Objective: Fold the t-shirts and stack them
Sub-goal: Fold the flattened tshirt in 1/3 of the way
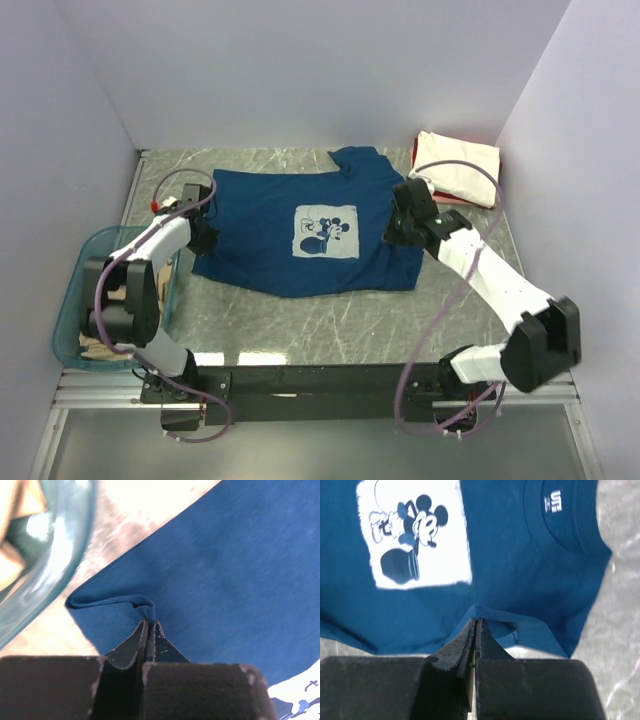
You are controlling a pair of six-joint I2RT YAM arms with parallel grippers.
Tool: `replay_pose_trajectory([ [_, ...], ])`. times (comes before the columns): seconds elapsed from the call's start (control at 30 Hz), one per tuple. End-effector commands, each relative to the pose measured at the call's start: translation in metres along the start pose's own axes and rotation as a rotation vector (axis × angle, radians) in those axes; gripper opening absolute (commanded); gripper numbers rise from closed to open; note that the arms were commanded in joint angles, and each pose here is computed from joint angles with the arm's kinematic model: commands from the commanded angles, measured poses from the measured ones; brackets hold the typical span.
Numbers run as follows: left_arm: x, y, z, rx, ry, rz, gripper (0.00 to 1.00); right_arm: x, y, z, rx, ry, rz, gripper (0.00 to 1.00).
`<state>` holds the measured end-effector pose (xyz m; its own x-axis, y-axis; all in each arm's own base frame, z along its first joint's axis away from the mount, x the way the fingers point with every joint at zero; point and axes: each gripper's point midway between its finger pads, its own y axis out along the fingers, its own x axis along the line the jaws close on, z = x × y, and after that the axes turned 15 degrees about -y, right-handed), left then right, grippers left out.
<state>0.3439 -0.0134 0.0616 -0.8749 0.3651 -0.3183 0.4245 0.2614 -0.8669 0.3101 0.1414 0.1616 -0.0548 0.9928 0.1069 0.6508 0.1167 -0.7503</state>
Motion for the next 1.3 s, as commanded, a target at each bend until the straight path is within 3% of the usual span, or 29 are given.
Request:
replay_pose_trajectory([
  [0.0,-0.025,0.0,-0.011,-0.024,-0.008,0.016,0.01,0.001,0.01,-0.043,-0.083,-0.023,-0.045,0.0],
  [0.33,-0.04,0.016,-0.022,-0.035,-0.018,-0.005,0.01,-0.034,0.055,-0.062,-0.044,0.038,-0.023,0.0],
  [0.87,-0.036,0.015,-0.057,-0.04,-0.102,0.018,0.01,-0.052,0.071,-0.093,-0.064,0.08,-0.013,0.0],
  [1.27,-0.058,0.016,-0.066,-0.025,-0.107,0.064,0.01,-0.063,0.072,-0.104,-0.071,0.089,0.003,0.0],
])
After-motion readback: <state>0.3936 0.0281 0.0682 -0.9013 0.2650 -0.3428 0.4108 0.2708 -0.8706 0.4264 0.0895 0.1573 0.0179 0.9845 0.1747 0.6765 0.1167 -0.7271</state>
